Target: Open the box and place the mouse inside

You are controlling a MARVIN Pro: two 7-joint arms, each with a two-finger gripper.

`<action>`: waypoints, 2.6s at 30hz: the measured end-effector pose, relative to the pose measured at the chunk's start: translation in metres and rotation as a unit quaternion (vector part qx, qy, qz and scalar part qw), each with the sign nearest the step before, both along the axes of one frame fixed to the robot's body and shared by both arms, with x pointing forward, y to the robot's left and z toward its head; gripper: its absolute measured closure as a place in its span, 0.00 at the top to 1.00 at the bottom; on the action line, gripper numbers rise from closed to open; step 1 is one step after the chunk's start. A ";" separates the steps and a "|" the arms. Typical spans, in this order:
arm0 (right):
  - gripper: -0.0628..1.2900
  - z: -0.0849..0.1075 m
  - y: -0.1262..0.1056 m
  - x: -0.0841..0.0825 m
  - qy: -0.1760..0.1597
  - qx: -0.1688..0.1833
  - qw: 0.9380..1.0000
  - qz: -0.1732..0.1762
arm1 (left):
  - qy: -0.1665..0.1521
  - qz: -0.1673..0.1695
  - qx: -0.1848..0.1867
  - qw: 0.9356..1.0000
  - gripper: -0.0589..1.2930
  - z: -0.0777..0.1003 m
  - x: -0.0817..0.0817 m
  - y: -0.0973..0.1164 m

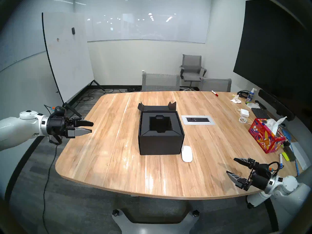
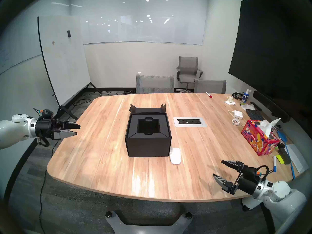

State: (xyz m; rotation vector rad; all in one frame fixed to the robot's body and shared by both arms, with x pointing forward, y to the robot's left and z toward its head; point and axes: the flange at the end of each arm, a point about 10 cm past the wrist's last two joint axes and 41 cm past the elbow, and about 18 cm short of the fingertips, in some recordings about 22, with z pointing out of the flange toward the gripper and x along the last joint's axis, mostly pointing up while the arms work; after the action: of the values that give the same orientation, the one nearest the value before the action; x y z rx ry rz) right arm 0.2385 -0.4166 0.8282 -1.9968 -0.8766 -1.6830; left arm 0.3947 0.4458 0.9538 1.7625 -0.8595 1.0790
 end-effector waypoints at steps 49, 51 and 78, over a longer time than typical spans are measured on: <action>0.96 0.006 0.037 0.024 0.012 0.019 0.997 0.073 | 0.000 0.000 0.000 1.000 0.97 0.000 0.000 0.000; 0.96 0.006 0.037 0.027 0.013 0.019 0.997 0.073 | 0.000 0.000 0.000 1.000 0.97 0.000 0.000 0.000; 0.96 0.008 0.055 0.065 0.015 0.033 0.995 0.096 | -0.001 0.000 0.000 1.000 0.97 0.000 0.000 0.000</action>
State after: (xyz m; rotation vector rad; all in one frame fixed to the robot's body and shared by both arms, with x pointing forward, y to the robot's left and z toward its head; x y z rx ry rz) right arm 0.3030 -0.3621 0.8366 -1.8262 -0.9564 -1.5501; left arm 0.3944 0.4462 0.9535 1.7628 -0.8605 1.0802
